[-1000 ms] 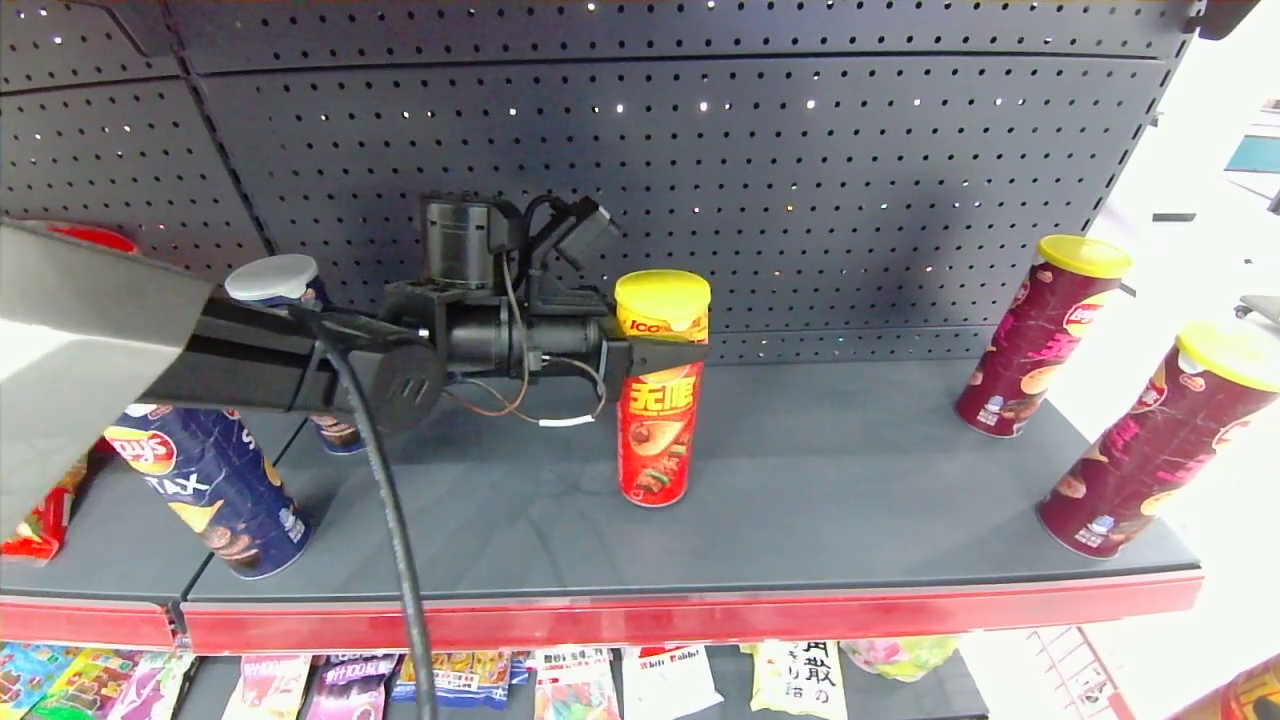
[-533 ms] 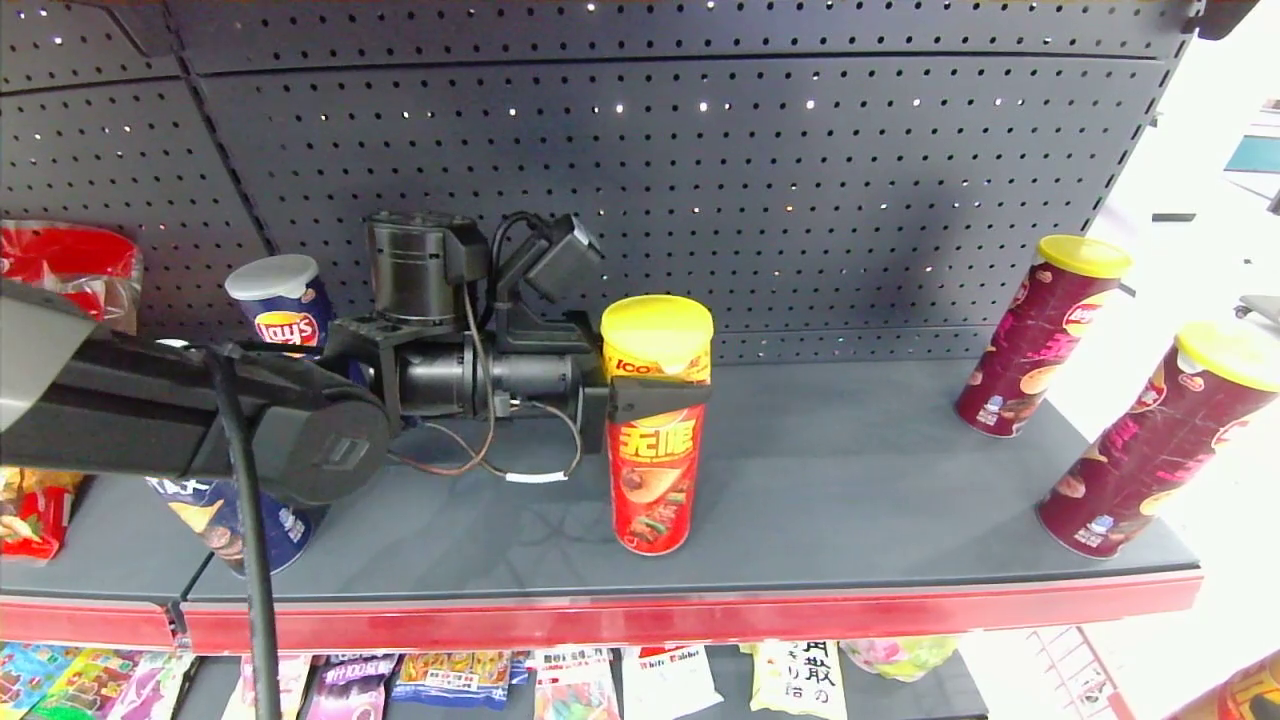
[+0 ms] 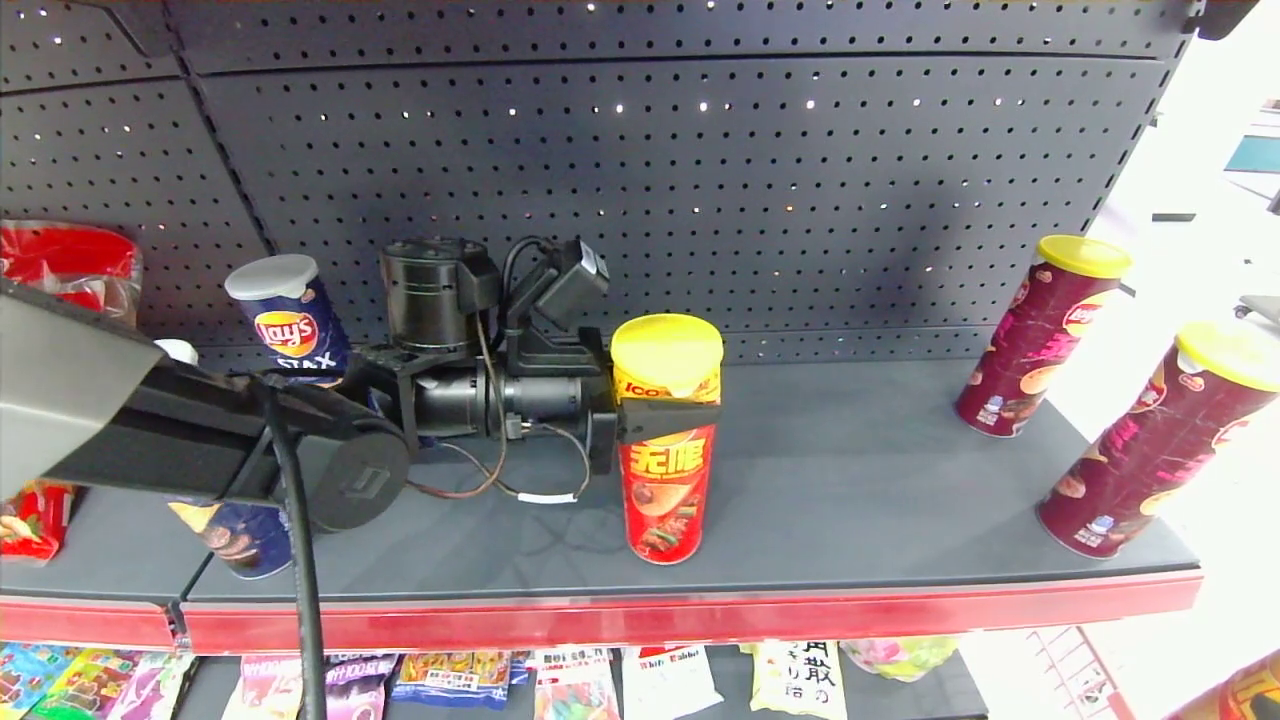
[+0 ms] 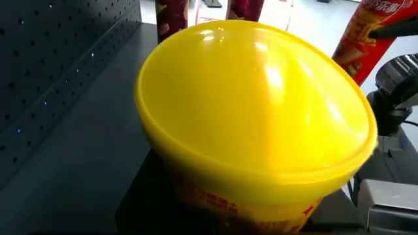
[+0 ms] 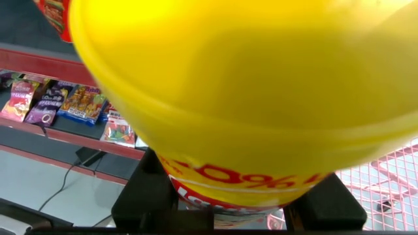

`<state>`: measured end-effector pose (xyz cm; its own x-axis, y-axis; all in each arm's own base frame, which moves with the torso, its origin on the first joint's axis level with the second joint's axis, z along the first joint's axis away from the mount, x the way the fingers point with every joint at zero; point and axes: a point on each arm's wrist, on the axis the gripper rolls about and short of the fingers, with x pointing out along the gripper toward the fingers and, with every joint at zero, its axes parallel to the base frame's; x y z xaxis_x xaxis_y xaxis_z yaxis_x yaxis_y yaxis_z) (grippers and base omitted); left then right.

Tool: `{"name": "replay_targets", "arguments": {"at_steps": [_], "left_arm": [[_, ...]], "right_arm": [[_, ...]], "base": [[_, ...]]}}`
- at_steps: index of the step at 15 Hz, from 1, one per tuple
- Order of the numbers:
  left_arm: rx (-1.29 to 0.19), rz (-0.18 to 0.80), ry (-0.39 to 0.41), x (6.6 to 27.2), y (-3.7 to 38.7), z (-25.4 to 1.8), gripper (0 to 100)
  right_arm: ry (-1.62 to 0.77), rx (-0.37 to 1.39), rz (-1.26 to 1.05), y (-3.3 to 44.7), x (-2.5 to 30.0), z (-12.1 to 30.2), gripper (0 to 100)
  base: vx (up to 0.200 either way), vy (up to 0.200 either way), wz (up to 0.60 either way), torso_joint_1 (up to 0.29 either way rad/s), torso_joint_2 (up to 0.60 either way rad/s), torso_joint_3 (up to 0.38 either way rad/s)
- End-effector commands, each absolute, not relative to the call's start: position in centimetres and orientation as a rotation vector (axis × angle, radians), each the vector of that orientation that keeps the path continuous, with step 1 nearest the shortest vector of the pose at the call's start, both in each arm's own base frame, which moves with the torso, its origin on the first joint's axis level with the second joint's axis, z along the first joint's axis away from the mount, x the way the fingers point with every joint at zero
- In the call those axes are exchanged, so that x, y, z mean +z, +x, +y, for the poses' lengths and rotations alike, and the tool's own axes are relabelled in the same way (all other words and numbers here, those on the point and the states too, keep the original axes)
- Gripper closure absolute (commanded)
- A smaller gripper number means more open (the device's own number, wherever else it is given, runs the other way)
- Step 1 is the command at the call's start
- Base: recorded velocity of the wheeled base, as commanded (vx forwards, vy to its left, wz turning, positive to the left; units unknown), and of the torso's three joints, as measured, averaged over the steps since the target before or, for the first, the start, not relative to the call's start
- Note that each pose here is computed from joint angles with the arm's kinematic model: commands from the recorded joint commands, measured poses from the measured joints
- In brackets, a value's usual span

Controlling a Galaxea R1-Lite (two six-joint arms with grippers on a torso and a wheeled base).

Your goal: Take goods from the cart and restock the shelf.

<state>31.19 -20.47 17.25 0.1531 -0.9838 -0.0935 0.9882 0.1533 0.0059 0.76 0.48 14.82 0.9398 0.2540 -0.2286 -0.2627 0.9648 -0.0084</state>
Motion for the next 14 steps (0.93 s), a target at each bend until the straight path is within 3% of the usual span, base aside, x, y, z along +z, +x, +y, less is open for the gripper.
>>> {"name": "replay_targets", "arguments": {"at_steps": [1, 8, 14], "left_arm": [[-1.424, 0.092, 0.067, 16.6, 31.3, -20.8, 100], [-1.456, 0.119, 0.057, 16.0, 30.7, -20.1, 100], [-1.429, 0.077, 0.058, 16.7, 31.1, -19.2, 100]], "right_arm": [[-0.039, 0.264, 0.231, 0.8, 14.8, 0.5, 100], [-0.039, 0.264, 0.236, 0.9, 14.8, 0.5, 100], [-0.039, 0.264, 0.237, 0.9, 14.7, 0.5, 100]], "base": [[0.000, 0.000, 0.00, 0.000, 0.00, 0.000], [0.000, 0.000, 0.00, 0.000, 0.00, 0.000], [0.000, 0.000, 0.00, 0.000, 0.00, 0.000]]}}
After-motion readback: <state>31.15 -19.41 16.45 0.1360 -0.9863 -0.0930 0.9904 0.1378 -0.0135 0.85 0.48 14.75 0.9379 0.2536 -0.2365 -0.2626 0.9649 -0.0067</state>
